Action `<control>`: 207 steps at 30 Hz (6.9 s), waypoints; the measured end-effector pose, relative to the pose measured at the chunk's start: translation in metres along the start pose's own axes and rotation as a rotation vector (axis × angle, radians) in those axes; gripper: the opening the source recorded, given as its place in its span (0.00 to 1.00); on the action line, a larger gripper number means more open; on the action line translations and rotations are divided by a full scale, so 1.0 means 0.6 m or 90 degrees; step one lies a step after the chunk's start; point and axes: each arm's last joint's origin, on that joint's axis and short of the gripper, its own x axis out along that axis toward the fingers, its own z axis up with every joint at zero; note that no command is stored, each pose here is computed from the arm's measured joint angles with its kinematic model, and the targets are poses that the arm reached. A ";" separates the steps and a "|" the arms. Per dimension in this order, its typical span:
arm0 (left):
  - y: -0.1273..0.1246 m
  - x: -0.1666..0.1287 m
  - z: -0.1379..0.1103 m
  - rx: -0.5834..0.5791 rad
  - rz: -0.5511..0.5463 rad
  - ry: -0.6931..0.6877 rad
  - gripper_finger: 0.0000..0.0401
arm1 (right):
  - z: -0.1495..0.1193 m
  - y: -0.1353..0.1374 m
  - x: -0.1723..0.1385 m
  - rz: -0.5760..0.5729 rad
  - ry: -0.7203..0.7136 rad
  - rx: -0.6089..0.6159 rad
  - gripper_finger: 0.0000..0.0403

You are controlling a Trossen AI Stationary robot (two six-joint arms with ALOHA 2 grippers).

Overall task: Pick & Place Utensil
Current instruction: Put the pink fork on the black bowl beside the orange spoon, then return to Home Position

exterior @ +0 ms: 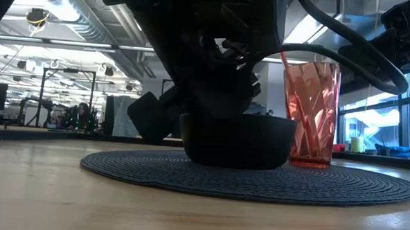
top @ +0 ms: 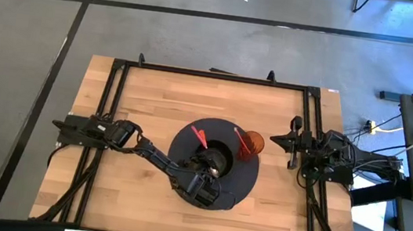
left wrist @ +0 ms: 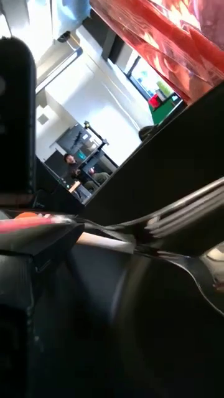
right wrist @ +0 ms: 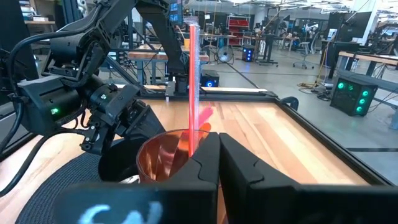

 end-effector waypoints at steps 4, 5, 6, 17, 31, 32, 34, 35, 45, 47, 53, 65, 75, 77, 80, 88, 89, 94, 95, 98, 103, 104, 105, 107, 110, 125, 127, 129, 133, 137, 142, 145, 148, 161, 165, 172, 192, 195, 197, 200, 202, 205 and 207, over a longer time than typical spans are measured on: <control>0.000 -0.002 0.000 0.007 0.006 0.003 0.10 | 0.000 0.000 0.000 0.000 0.000 0.000 0.01; 0.000 -0.002 0.000 0.008 0.010 0.006 0.11 | 0.000 0.000 0.000 0.000 0.000 0.000 0.01; 0.001 -0.002 -0.001 0.012 0.016 0.011 0.11 | 0.000 0.000 0.000 0.000 0.000 0.000 0.01; 0.025 -0.043 -0.027 0.080 0.166 0.105 0.11 | 0.000 0.000 0.000 0.000 0.000 0.000 0.01; 0.089 -0.163 -0.380 -0.575 -0.024 -0.045 0.01 | 0.001 0.000 0.000 -0.001 -0.003 -0.017 0.01; 0.080 -0.168 -0.405 -0.599 -0.027 -0.064 0.01 | 0.001 0.000 0.000 -0.001 -0.004 -0.017 0.01; 0.052 -0.174 -0.445 -0.638 -0.030 -0.102 0.00 | 0.001 0.000 0.000 0.000 -0.005 -0.018 0.01; 0.037 -0.177 -0.464 -0.664 -0.033 -0.128 0.00 | 0.001 0.000 0.000 -0.001 -0.004 -0.019 0.01; -0.082 -0.153 -0.553 -0.911 -0.061 -0.657 0.00 | 0.025 0.004 -0.002 0.056 -0.105 -0.050 0.01; -0.094 -0.134 -0.555 -0.939 -0.012 -0.665 0.00 | 0.030 0.004 -0.003 0.060 -0.126 -0.051 0.01; -0.122 -0.102 -0.546 -0.894 -0.073 -0.834 0.00 | 0.021 0.004 -0.002 0.063 -0.091 -0.058 0.01; -0.178 -0.077 -0.558 -0.876 0.018 -0.932 0.00 | 0.017 0.005 -0.001 0.077 -0.075 -0.057 0.01; -0.219 -0.033 -0.552 -0.919 -0.035 -0.971 0.00 | 0.017 0.007 -0.001 0.099 -0.076 -0.051 0.01; -0.227 -0.030 -0.554 -0.946 -0.048 -0.946 0.00 | 0.017 0.006 -0.001 0.092 -0.075 -0.050 0.01; -0.236 -0.039 -0.562 -0.949 -0.024 -0.968 0.00 | 0.017 0.006 -0.001 0.088 -0.075 -0.050 0.01; -0.266 -0.040 -0.542 -0.911 -0.069 -0.988 0.00 | 0.018 0.007 -0.002 0.096 -0.079 -0.042 0.01; -0.267 -0.040 -0.539 -0.900 -0.076 -0.984 0.00 | 0.018 0.007 -0.002 0.099 -0.080 -0.041 0.01; -0.269 -0.042 -0.536 -0.882 -0.046 -0.970 0.00 | 0.017 0.007 -0.002 0.101 -0.074 -0.034 0.01; -0.270 -0.041 -0.536 -0.883 -0.045 -0.961 0.00 | 0.016 0.007 -0.001 0.100 -0.072 -0.034 0.01; -0.275 -0.036 -0.530 -0.883 -0.056 -0.943 0.00 | 0.015 0.007 -0.001 0.100 -0.067 -0.037 0.01; -0.294 -0.014 -0.507 -0.901 -0.051 -0.865 0.00 | -0.011 0.008 0.007 0.084 -0.069 -0.040 0.00; -0.295 -0.012 -0.505 -0.905 -0.043 -0.865 0.00 | -0.021 0.007 0.009 0.073 -0.060 -0.043 0.00; -0.295 -0.011 -0.503 -0.908 -0.037 -0.868 0.00 | -0.023 0.006 0.009 0.056 -0.049 -0.044 0.00; -0.295 -0.012 -0.503 -0.903 -0.038 -0.882 0.00 | -0.025 0.003 0.010 0.032 -0.039 -0.046 0.00; -0.295 -0.012 -0.503 -0.905 -0.036 -0.879 0.00 | -0.023 0.001 0.010 0.037 -0.047 -0.040 0.00; -0.296 -0.008 -0.498 -0.916 -0.056 -0.854 0.00 | -0.024 -0.008 0.010 0.023 -0.044 -0.029 0.00; -0.296 -0.006 -0.496 -0.920 -0.053 -0.857 0.00 | -0.024 -0.009 0.010 0.020 -0.042 -0.026 0.00; -0.297 -0.004 -0.493 -0.926 -0.051 -0.861 0.00 | -0.025 -0.009 0.010 0.019 -0.040 -0.026 0.00; -0.298 -0.002 -0.489 -0.925 -0.064 -0.852 0.00 | -0.028 -0.008 0.010 0.025 -0.029 -0.029 0.00; -0.299 0.000 -0.487 -0.918 -0.072 -0.844 0.00 | -0.028 -0.008 0.010 0.025 -0.028 -0.036 0.01; -0.299 0.000 -0.486 -0.917 -0.073 -0.843 0.00 | -0.026 -0.009 0.010 0.014 -0.034 -0.041 0.01; -0.299 0.000 -0.486 -0.917 -0.073 -0.843 0.01 | -0.026 -0.009 0.010 0.014 -0.034 -0.042 0.02; -0.299 0.000 -0.486 -0.918 -0.074 -0.842 0.01 | -0.021 -0.010 0.010 0.012 -0.054 -0.047 0.02; -0.299 0.000 -0.486 -0.930 -0.082 -0.845 0.01 | -0.015 -0.010 0.009 0.011 -0.077 -0.027 0.02; -0.299 0.000 -0.486 -0.930 -0.082 -0.845 0.00 | -0.015 -0.010 0.009 0.013 -0.077 0.009 0.02; -0.299 0.000 -0.486 -0.930 -0.082 -0.845 0.02 | -0.015 -0.010 0.009 0.013 -0.077 0.011 0.02; -0.299 0.000 -0.487 -0.931 -0.082 -0.845 0.02 | -0.015 -0.010 0.009 0.013 -0.077 0.011 0.02; -0.299 0.000 -0.487 -0.931 -0.082 -0.845 0.01 | -0.015 -0.010 0.009 0.013 -0.077 0.009 0.02; -0.299 0.000 -0.487 -0.931 -0.082 -0.845 0.01 | -0.015 -0.010 0.009 0.013 -0.077 0.011 0.02; -0.299 0.000 -0.487 -0.931 -0.082 -0.845 0.01 | -0.015 -0.010 0.009 0.013 -0.077 0.009 0.02; -0.299 0.000 -0.487 -0.931 -0.082 -0.845 0.02 | -0.015 -0.010 0.009 0.013 -0.076 0.011 0.02; -0.299 0.000 -0.487 -0.931 -0.082 -0.845 0.02 | -0.015 -0.010 0.009 0.013 -0.077 0.009 0.02; -0.299 0.000 -0.487 -0.931 -0.082 -0.845 0.02 | -0.015 -0.010 0.009 0.013 -0.076 0.011 0.02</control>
